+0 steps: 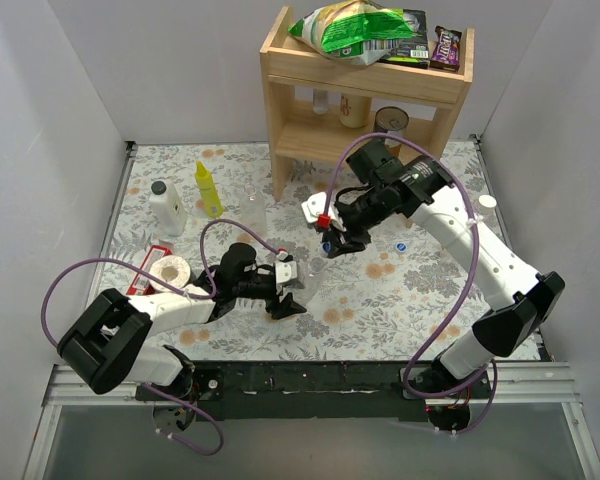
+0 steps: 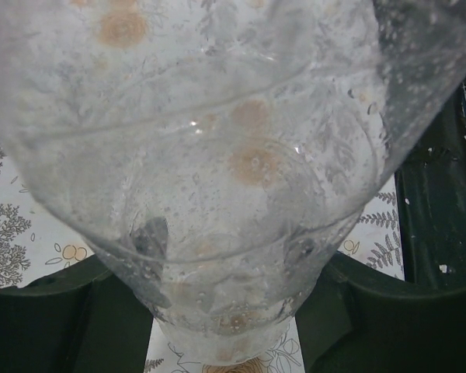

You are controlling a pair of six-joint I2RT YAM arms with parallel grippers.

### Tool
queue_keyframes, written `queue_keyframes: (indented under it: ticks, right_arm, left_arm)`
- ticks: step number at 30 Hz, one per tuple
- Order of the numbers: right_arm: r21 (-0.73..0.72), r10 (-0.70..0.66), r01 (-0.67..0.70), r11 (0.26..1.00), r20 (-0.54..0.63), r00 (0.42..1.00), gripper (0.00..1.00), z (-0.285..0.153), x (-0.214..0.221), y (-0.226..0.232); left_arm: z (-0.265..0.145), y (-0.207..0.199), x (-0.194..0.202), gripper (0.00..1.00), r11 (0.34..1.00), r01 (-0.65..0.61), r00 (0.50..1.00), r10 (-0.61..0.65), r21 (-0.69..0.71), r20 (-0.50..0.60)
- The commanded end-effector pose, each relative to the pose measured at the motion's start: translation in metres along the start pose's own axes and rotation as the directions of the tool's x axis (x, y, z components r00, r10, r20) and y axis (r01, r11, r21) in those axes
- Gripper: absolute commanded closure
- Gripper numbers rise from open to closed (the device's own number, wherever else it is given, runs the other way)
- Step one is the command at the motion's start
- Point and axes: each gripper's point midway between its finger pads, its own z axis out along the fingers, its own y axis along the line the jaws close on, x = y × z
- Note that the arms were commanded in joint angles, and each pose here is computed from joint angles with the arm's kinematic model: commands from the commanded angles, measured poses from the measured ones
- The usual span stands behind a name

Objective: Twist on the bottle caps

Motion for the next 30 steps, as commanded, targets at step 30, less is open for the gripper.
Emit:
queue_keyframes:
  ticks: [30]
  right_arm:
    - [-0.065,-0.196,0.190,0.980,-0.102,0.975,0.59,0.028,-0.013,0.021]
  left_arm:
    - [-0.002,0.010,-0.023,1.00,0.989,-0.142,0.987,0.145,-0.049,0.072]
